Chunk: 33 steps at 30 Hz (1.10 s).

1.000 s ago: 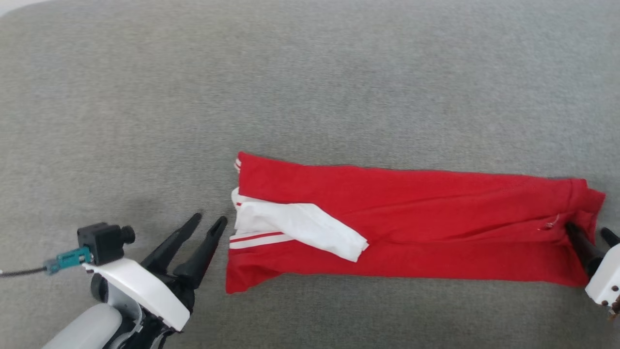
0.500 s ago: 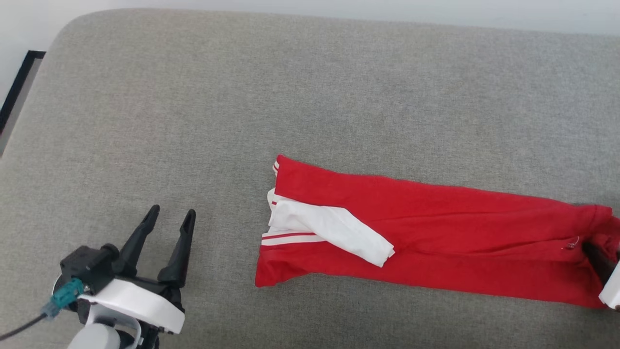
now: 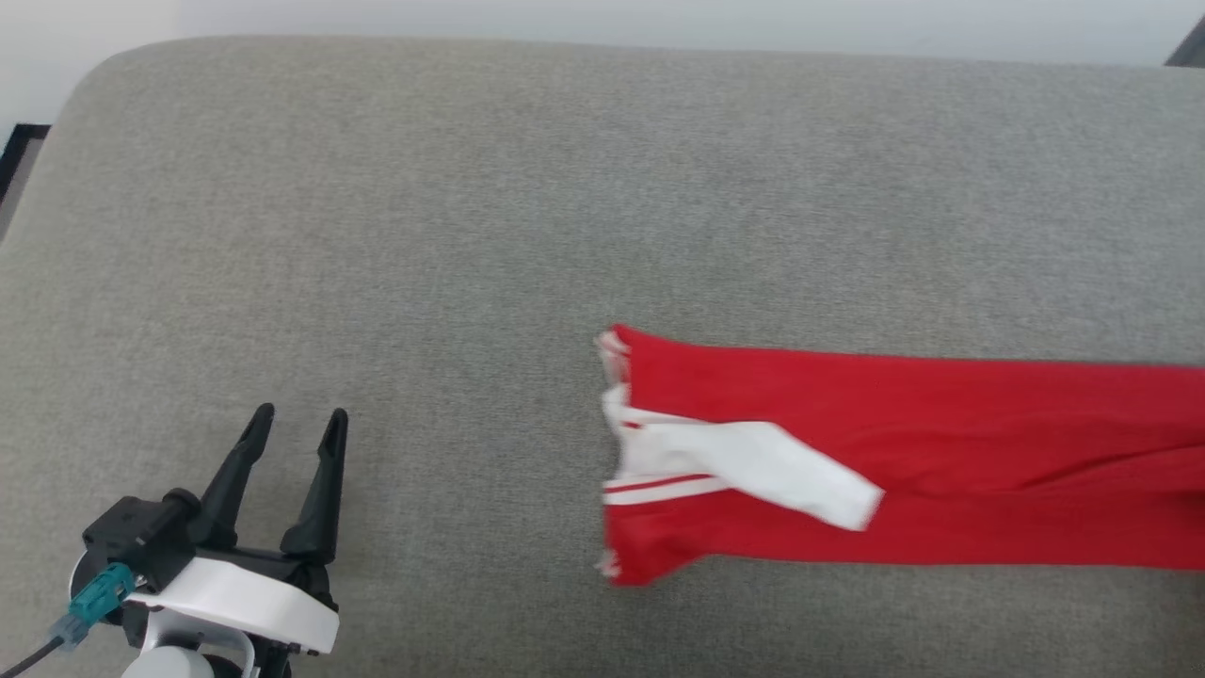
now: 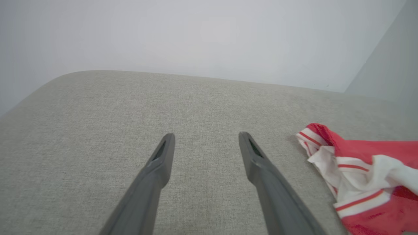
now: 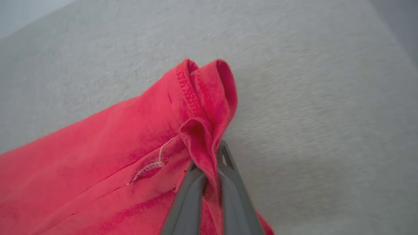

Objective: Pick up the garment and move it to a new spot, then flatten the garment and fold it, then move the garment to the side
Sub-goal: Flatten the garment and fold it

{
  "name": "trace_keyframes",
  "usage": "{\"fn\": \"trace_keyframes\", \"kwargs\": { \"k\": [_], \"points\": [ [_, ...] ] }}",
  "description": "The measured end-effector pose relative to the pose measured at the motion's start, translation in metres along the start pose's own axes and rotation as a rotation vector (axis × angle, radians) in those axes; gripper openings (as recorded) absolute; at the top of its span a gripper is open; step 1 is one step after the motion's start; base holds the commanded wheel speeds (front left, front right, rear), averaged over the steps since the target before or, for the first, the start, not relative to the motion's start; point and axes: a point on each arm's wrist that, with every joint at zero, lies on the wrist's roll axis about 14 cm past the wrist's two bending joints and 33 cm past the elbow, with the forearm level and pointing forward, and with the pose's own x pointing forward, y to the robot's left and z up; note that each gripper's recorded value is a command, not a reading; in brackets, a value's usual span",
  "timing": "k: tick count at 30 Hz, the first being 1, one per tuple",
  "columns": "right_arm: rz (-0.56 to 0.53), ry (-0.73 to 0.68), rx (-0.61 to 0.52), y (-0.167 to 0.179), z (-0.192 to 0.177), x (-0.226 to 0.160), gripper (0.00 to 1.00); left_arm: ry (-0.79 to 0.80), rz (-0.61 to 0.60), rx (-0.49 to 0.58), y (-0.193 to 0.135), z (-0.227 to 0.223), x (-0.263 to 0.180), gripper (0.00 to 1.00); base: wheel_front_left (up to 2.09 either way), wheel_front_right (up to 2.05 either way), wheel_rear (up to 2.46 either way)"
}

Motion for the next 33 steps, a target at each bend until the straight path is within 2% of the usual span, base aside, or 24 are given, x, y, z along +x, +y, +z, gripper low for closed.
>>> {"fn": "trace_keyframes", "kwargs": {
  "k": [4,8,10,16,21,27,33],
  "points": [
    [-0.120,-0.102,0.042,-0.046,0.029,-0.021,0.00,-0.007,-0.021,-0.001,-0.006,0.002,0.004,1.00,0.00,0.00,0.00],
    [-0.235,-0.182,0.031,-0.083,0.054,-0.046,0.00,-0.023,-0.041,0.004,-0.010,0.007,0.009,1.00,0.00,0.00,0.00],
    [-0.239,-0.186,0.029,-0.084,0.056,-0.048,0.00,-0.028,-0.047,0.009,-0.012,0.009,0.009,1.00,0.00,0.00,0.00],
    [-0.153,-0.160,-0.029,-0.051,0.054,-0.048,0.00,-0.056,-0.068,0.011,-0.019,0.017,0.011,1.00,0.00,0.00,0.00],
    [-0.002,-0.098,-0.161,0.009,0.038,-0.044,0.00,-0.084,-0.075,0.020,-0.023,0.026,0.008,1.00,0.00,0.00,0.00],
    [0.272,-0.031,-0.318,0.113,0.011,-0.047,0.00,-0.105,-0.071,-0.003,-0.025,0.031,0.005,1.00,0.00,0.00,0.00],
    [0.505,0.048,-0.453,0.199,-0.022,-0.053,0.00,-0.103,-0.044,-0.043,-0.021,0.028,0.001,1.00,0.00,0.00,0.00]
  ]
}}
